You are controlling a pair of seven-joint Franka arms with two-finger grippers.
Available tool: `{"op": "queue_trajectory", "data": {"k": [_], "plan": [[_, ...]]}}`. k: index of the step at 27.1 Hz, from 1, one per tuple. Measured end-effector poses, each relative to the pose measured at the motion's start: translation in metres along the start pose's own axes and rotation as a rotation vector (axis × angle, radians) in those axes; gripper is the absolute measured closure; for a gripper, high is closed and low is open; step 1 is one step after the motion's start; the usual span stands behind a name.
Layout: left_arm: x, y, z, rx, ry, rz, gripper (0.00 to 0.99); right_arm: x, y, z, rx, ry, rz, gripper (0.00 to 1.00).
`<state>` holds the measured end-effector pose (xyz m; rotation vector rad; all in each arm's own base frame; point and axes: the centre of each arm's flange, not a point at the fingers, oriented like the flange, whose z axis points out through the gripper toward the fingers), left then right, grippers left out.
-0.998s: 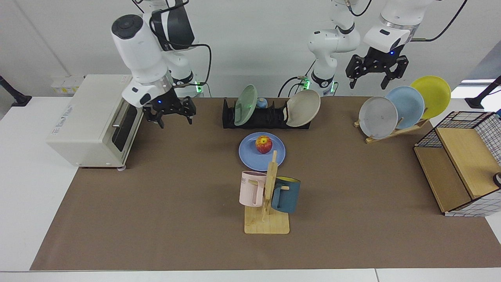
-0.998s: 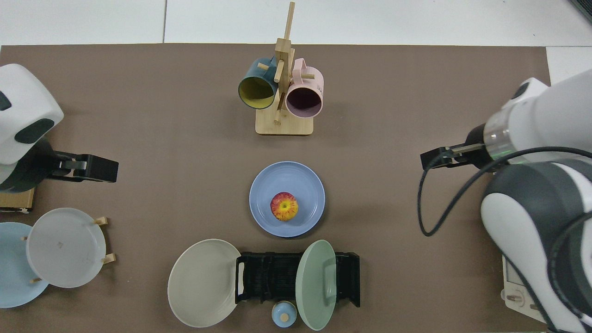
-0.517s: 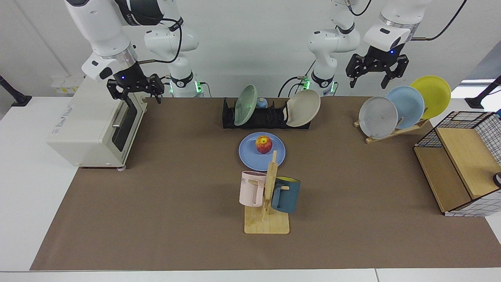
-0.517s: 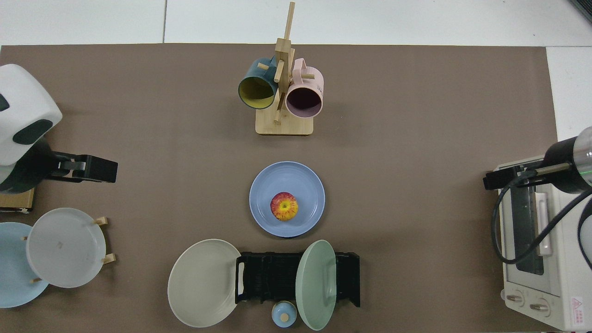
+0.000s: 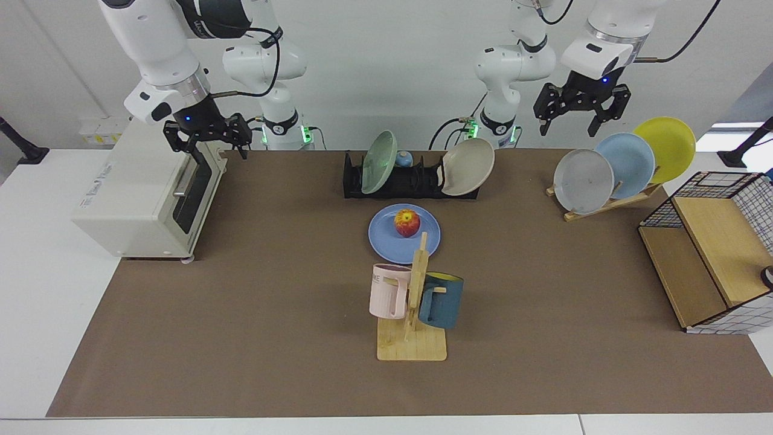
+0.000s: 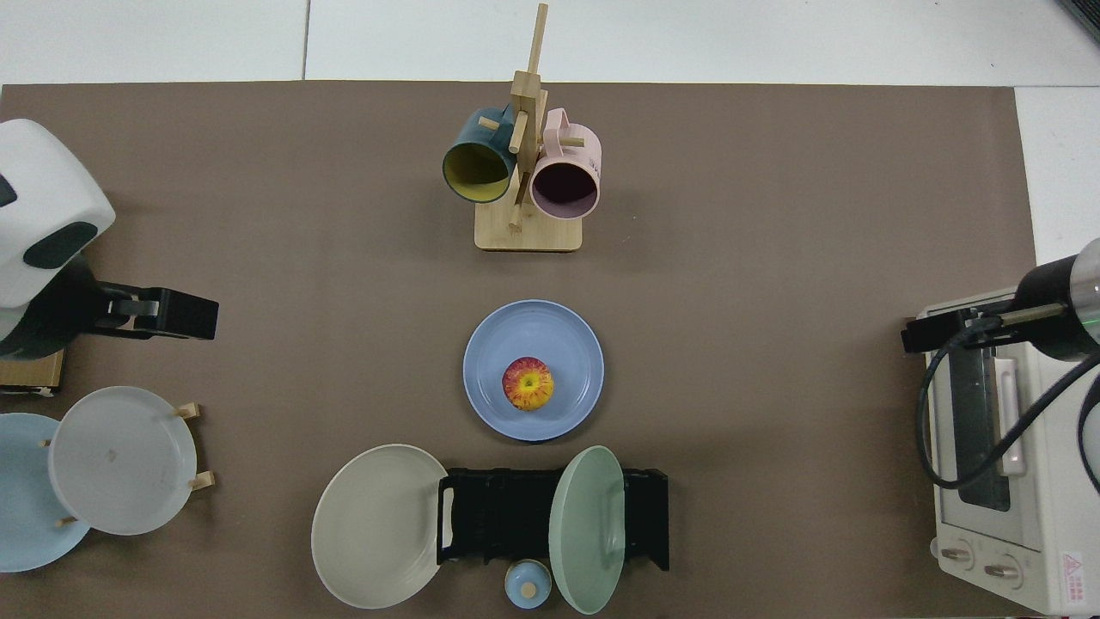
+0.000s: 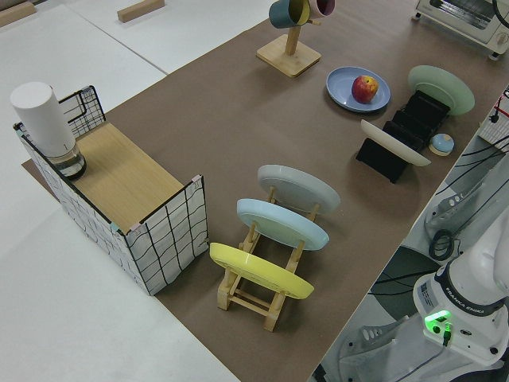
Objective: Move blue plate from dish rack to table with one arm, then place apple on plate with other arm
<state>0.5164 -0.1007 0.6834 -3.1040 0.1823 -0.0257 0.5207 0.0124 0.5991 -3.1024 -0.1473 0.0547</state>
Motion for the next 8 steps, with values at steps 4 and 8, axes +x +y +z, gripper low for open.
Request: {"op": "queue_trajectory", "data": {"k": [4,8], "plan": [[-0.0001,-0.0002,-0.0002,0.000,0.000,-0.001,0.000,-0.0001,0.0047,-0.0004,0.000,0.002,0.009,0.00],[-0.0007,-0.0002,-0.0012,0.000,0.002,-0.001,0.000,-0.0004,0.0084,-0.0005,0.000,0.003,0.016,0.00]]}}
